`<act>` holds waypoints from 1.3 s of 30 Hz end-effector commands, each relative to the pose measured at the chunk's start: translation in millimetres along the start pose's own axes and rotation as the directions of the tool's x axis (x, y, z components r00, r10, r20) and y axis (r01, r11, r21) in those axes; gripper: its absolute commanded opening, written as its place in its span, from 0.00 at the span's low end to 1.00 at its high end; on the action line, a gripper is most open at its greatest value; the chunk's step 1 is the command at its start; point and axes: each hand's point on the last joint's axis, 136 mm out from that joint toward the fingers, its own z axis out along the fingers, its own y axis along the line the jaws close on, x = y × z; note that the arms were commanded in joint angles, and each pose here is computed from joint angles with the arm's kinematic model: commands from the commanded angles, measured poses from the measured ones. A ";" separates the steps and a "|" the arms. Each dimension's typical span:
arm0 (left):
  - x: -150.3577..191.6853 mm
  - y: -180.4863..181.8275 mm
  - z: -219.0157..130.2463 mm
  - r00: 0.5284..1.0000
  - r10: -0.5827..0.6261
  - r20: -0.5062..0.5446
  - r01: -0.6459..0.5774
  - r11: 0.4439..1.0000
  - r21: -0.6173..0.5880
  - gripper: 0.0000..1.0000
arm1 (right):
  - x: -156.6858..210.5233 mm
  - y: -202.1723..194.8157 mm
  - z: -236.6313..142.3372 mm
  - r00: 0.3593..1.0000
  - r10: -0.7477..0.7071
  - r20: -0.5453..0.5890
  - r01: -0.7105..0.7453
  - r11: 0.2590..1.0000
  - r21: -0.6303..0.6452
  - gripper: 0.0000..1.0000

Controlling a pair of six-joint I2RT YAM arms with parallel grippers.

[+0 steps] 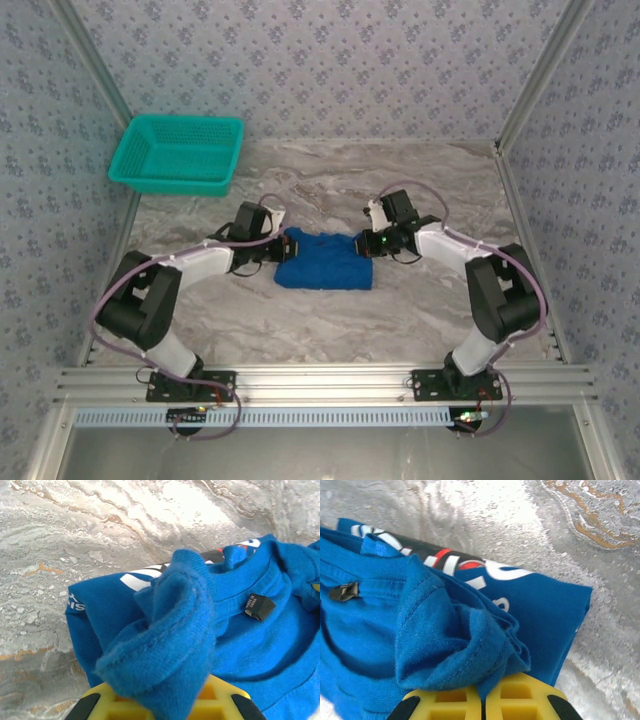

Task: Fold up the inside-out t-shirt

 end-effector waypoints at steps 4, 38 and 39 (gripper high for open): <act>-18.5 11.8 23.7 0.999 -0.011 0.032 0.012 1.000 -0.023 0.14 | -5.7 -22.8 20.4 0.999 0.028 -0.040 -0.025 0.996 0.083 0.09; 1.6 -30.3 3.9 0.997 -0.028 -0.069 0.033 0.997 0.064 0.74 | -28.0 14.2 19.4 0.996 0.085 -0.019 -0.086 0.993 -0.085 0.41; 4.5 -21.9 9.8 0.996 -0.041 -0.076 0.045 0.998 0.050 0.74 | -26.6 7.7 23.9 0.994 0.108 -0.032 -0.111 0.989 -0.094 0.41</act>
